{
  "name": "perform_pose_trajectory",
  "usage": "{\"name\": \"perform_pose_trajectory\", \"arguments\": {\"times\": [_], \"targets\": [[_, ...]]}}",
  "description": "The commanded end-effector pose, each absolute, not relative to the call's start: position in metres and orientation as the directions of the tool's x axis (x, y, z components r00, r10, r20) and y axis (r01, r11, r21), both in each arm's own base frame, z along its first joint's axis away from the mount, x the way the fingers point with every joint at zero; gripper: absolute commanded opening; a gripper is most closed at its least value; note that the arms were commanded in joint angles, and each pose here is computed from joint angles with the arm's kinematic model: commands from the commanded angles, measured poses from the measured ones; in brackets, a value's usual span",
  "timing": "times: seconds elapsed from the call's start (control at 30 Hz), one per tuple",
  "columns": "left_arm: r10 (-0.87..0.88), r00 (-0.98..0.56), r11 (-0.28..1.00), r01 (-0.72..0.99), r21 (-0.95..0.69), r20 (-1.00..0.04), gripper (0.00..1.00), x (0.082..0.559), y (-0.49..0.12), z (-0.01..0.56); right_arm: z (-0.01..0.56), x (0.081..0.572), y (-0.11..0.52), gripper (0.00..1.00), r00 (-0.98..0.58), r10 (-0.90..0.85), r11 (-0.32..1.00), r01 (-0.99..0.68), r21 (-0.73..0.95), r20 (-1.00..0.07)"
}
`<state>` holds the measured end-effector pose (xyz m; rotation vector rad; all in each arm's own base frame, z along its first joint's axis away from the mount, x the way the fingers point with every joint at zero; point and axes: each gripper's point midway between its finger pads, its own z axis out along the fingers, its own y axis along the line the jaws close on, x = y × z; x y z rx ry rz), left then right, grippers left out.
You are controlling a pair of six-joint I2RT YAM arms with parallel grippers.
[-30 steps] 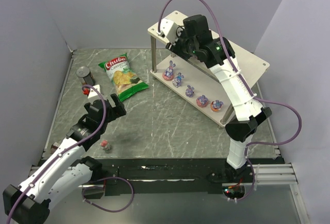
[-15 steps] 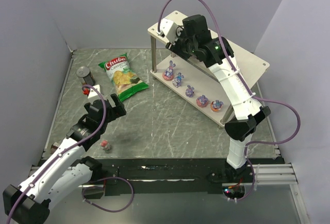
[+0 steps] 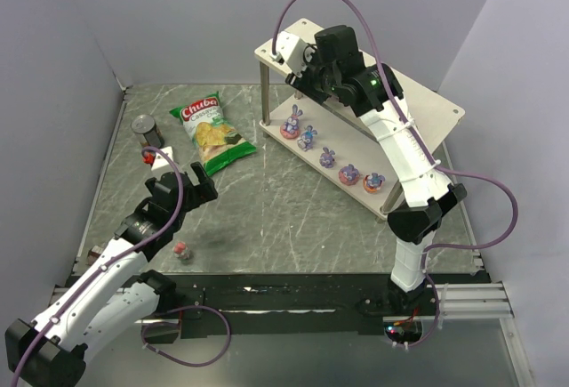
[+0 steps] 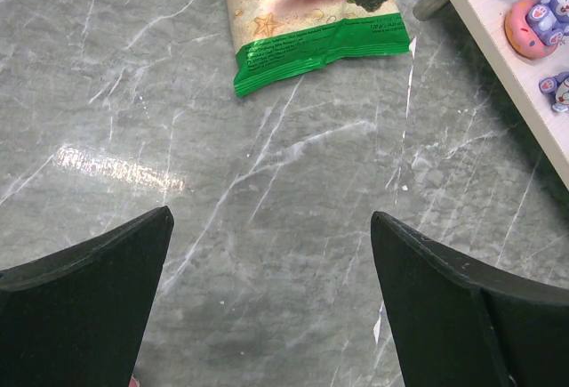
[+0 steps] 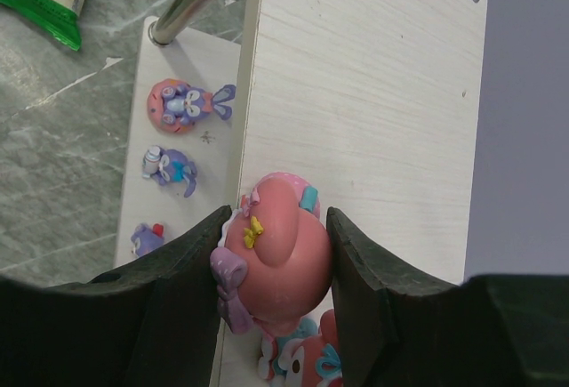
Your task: Place and organize the plastic toys onto the shelf
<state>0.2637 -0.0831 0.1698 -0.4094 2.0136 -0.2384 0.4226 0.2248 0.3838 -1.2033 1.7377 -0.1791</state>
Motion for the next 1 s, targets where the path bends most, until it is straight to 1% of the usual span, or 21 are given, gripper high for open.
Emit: {"name": "perform_pose_trajectory", "arguments": {"times": [0.0,0.4,0.63,0.8,0.97], "targets": [[-0.402,-0.397,0.916,-0.173,-0.363,-0.825,1.0,0.269,-0.086,0.176,0.393,0.425,0.226,0.52,-0.027,-0.748,0.529,-0.629,-0.57,-0.663],[-0.413,-0.398,0.911,-0.181,-0.371,-0.819,0.99,0.267,-0.085,0.173,0.4,0.416,0.229,0.53,-0.016,-0.72,0.533,-0.653,-0.538,-0.694],[-0.416,-0.403,0.909,-0.181,-0.374,-0.815,1.0,0.266,-0.086,0.172,0.404,0.419,0.225,0.54,-0.023,-0.707,0.556,-0.636,-0.535,-0.707],[-0.421,-0.403,0.907,-0.181,-0.38,-0.813,0.99,0.266,-0.087,0.173,0.403,0.43,0.217,0.61,-0.052,-0.712,0.588,-0.589,-0.554,-0.701],[-0.426,-0.406,0.905,-0.183,-0.385,-0.809,1.0,0.264,-0.087,0.172,0.404,0.434,0.215,0.64,-0.054,-0.704,0.601,-0.577,-0.553,-0.708]]}}
